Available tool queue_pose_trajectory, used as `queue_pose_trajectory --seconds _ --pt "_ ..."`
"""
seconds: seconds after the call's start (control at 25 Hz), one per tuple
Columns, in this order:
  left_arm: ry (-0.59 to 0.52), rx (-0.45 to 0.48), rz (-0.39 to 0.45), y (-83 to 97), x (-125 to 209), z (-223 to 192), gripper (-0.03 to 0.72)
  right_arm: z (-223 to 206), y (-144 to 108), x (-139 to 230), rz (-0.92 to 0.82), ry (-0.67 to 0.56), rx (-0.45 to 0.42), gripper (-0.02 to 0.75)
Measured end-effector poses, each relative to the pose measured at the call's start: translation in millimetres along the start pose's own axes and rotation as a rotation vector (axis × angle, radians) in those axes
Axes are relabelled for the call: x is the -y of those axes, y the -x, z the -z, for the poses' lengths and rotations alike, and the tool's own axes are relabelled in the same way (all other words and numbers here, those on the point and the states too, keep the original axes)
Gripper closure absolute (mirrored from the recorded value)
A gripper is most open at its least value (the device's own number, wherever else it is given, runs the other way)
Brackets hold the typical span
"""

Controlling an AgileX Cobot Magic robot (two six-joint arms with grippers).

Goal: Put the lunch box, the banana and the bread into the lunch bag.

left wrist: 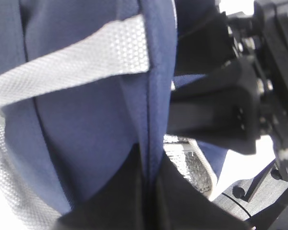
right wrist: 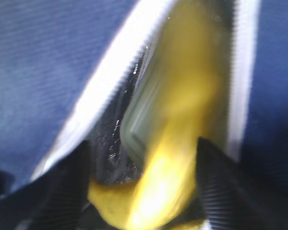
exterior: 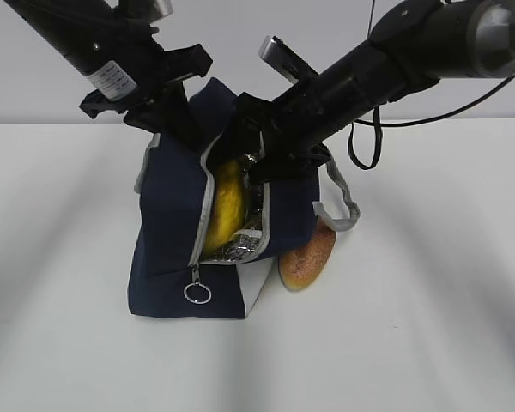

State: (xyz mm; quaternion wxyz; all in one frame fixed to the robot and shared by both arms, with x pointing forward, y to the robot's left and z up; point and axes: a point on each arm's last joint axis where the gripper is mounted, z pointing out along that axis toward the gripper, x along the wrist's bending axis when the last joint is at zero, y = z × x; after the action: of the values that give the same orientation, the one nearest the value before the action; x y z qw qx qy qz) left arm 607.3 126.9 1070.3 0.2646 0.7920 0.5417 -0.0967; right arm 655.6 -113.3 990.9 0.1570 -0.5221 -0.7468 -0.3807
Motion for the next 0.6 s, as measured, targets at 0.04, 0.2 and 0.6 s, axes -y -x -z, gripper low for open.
queue_pose_trajectory --seconds 0.04,0.2,0.6 --pt "0.000 0.000 0.000 0.0 0 0 0.691 0 -1 1 0.000 -0.015 -0.009 0.165" --pt "0.000 0.000 0.000 0.0 0 0 0.691 3 -2 5 0.009 -0.061 -0.025 0.189" --pt "-0.006 -0.001 -0.007 -0.1 1 0 0.691 62 -45 30 0.019 0.065 0.023 0.222"
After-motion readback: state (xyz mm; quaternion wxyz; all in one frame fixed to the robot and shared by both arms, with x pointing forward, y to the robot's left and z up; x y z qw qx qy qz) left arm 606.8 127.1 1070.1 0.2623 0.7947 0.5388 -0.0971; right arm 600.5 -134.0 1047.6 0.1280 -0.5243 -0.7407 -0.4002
